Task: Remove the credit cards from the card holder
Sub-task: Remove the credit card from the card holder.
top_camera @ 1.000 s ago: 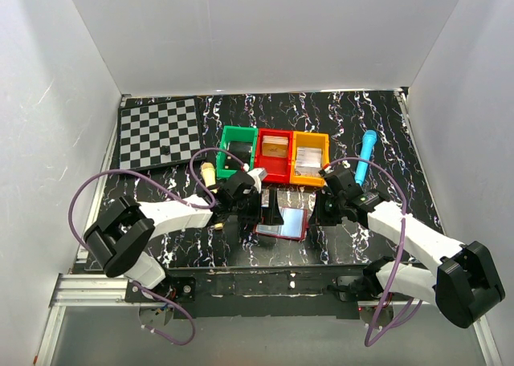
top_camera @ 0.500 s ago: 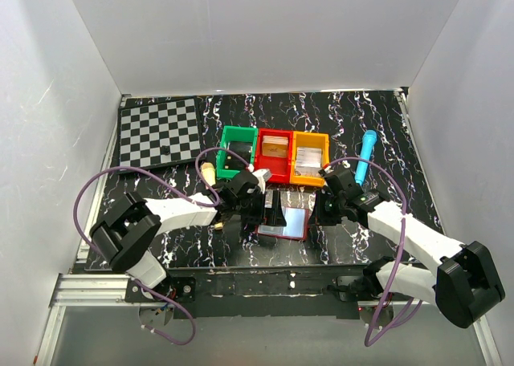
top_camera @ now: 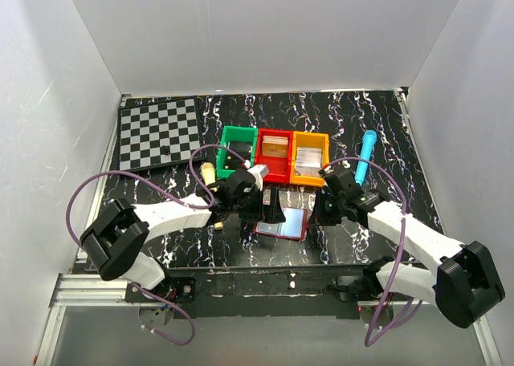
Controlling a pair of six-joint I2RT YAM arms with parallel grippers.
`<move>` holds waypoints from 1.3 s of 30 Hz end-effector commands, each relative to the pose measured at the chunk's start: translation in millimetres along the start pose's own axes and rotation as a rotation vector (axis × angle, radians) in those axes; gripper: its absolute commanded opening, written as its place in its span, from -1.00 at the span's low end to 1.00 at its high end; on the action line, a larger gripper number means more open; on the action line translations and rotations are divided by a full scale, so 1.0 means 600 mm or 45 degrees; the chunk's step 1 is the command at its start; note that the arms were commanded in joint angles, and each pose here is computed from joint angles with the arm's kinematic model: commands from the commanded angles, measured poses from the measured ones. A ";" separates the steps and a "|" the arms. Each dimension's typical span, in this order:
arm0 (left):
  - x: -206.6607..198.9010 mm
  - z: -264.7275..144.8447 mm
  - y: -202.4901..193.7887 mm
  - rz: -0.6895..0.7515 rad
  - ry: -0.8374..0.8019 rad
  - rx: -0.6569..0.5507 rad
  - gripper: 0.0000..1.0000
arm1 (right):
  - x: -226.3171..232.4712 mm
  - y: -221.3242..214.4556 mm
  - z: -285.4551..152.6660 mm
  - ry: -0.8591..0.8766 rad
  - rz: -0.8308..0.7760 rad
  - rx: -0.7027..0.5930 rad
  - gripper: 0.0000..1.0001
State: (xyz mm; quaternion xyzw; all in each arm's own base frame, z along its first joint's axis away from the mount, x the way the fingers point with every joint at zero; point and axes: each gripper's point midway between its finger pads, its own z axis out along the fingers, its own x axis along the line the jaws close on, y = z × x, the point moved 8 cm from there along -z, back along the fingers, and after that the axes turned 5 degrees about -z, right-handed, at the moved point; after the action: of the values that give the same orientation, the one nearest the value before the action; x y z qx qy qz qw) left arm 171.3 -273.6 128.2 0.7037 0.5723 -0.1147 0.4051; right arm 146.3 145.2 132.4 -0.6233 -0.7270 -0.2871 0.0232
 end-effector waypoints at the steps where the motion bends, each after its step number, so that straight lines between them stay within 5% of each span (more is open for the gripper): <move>1: -0.010 0.003 0.006 0.026 -0.026 0.002 0.89 | 0.004 0.009 -0.005 0.019 -0.014 -0.030 -0.97; 39: -0.042 0.056 -0.017 0.155 -0.191 0.216 0.86 | 0.004 0.005 0.005 0.038 -0.016 0.005 -0.97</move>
State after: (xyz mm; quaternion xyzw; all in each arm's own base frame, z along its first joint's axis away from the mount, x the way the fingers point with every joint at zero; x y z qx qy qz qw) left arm 168.5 -308.7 109.6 0.7481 0.5160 -0.1760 0.3783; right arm 146.2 146.1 130.3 -0.6231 -0.7285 -0.2830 0.0298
